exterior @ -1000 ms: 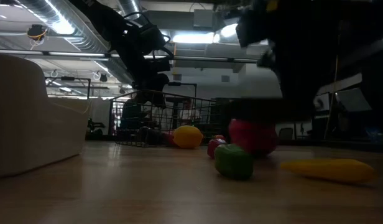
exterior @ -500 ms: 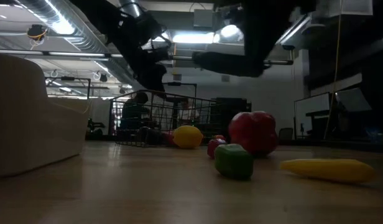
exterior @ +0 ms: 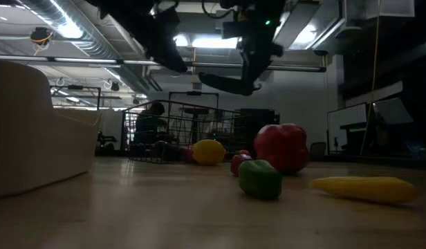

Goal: Sort produce into baskets
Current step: Put the green chili pepper into the gold wire basket

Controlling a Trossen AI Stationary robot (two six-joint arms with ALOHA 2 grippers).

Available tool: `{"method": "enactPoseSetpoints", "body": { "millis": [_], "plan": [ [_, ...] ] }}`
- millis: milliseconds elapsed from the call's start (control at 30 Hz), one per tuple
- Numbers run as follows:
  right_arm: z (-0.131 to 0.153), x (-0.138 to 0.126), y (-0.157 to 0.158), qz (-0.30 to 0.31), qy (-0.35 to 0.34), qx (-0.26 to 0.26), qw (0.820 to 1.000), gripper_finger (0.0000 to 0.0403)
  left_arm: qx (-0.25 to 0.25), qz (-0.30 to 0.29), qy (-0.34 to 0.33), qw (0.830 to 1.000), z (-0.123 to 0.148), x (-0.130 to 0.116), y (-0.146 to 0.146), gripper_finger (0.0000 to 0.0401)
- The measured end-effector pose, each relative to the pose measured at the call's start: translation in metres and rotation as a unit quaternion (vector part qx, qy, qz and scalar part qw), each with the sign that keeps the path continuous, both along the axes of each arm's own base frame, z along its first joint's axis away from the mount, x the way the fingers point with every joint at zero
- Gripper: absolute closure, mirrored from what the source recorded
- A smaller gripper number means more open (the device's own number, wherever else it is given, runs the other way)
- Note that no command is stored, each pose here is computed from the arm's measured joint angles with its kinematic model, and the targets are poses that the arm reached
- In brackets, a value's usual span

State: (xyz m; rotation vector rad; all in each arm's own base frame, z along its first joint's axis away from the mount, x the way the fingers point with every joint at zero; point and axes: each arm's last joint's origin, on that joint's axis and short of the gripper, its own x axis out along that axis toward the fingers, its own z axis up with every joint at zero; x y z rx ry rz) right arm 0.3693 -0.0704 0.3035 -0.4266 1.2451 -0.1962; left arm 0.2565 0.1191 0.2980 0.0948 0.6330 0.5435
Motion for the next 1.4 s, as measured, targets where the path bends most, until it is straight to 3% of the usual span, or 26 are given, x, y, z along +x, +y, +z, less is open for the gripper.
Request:
{"method": "enactPoseSetpoints", "body": {
  "millis": [233,333,500,667,900,1400],
  "plan": [
    [0.010,0.011,-0.053,0.021,-0.138,0.041,0.989,0.0264,-0.038,-0.011,-0.028,0.999,0.002,0.007,-0.024,0.0203],
    [0.006,0.012,-0.070,0.029,-0.159,0.070,0.984,0.0264,-0.034,-0.018,-0.012,0.999,0.001,0.007,-0.032,0.0203],
    [-0.017,0.019,-0.098,0.037,-0.164,0.106,0.980,0.0264,-0.046,-0.032,-0.005,0.998,0.002,0.004,-0.041,0.0203],
    [-0.054,0.026,-0.122,0.010,-0.122,0.094,0.988,0.0264,-0.069,-0.043,-0.001,0.997,0.005,-0.003,-0.046,0.0203],
    [-0.080,0.039,-0.130,0.033,-0.112,0.075,0.990,0.0264,-0.067,-0.038,0.038,0.996,0.002,-0.011,-0.045,0.0203],
    [-0.082,0.046,-0.134,0.041,-0.138,0.055,0.988,0.0264,-0.093,-0.014,0.030,0.995,0.001,-0.012,-0.046,0.0203]
  ]
}}
